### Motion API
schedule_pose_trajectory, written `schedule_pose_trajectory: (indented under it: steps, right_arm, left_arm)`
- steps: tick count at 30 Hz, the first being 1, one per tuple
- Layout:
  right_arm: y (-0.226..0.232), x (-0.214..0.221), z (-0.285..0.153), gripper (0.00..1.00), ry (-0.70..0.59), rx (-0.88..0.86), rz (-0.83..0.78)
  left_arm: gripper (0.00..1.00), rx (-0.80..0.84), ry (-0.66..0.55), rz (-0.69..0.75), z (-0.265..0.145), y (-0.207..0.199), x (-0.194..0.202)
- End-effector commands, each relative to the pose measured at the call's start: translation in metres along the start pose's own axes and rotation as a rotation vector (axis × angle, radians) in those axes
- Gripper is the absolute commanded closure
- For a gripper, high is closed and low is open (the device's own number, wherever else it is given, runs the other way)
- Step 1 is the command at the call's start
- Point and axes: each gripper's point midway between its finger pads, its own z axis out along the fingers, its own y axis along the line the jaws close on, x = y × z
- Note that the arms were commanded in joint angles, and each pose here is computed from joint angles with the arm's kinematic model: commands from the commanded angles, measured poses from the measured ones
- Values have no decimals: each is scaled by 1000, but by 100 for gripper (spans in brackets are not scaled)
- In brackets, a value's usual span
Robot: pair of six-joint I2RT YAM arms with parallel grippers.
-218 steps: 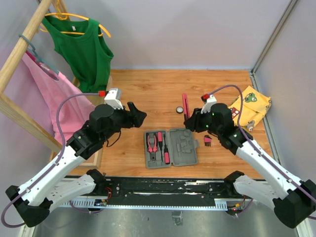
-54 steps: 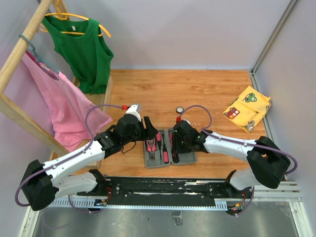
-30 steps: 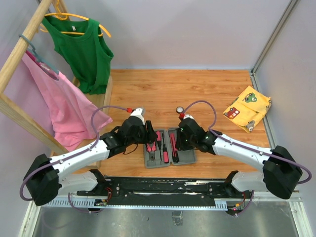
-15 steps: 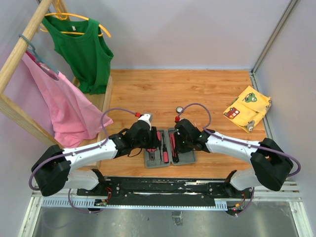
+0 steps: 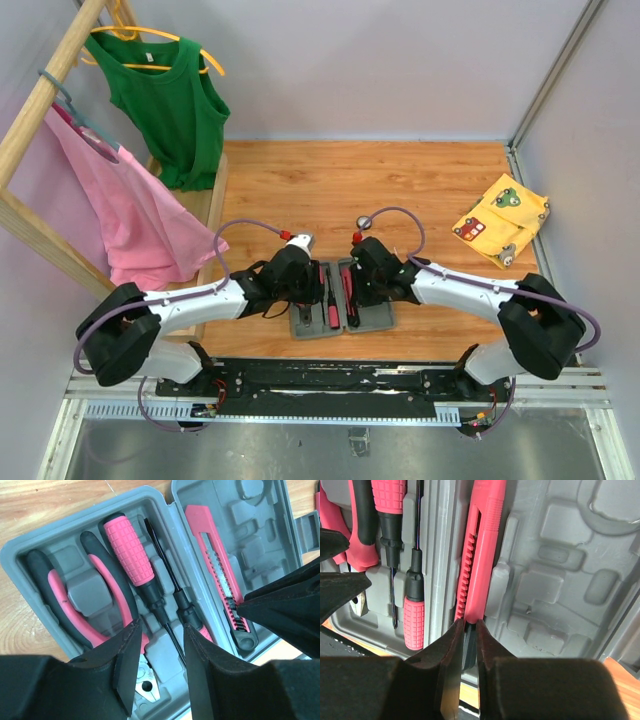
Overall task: Sort the tools into containers
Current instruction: Adjust the utility knife in the storage box.
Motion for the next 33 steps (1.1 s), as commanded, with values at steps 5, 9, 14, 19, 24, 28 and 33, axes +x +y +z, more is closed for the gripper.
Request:
schedule_pose_trajectory:
  steps: [5,9,14,19,24,28,33]
  right_arm:
    - [-31,21,18,88,82,138,6]
    - [-40,29,19,89,119,185,-2]
    - [-53,39,20,91,174,247,-28]
    - [-55,41,16,90,177,266,-44]
    - [-37,20,3,81,100,188,-57]
    - [-23,1,-12,79,37,143,-64]
    - [-9,-18,-28,74,-65,64,-90]
  left_arm:
    - [57,26,6,35,5,-7,3]
    - [57,25,11,37,7,-7,4]
    - [57,26,20,36,10,-8,7]
    - [58,20,25,37,12,-9,6]
    - [59,19,-15,26,6,-11,-4]
    - [58,19,-45,18,0,-13,-13]
    - [58,4,-51,15,-2,-9,-13]
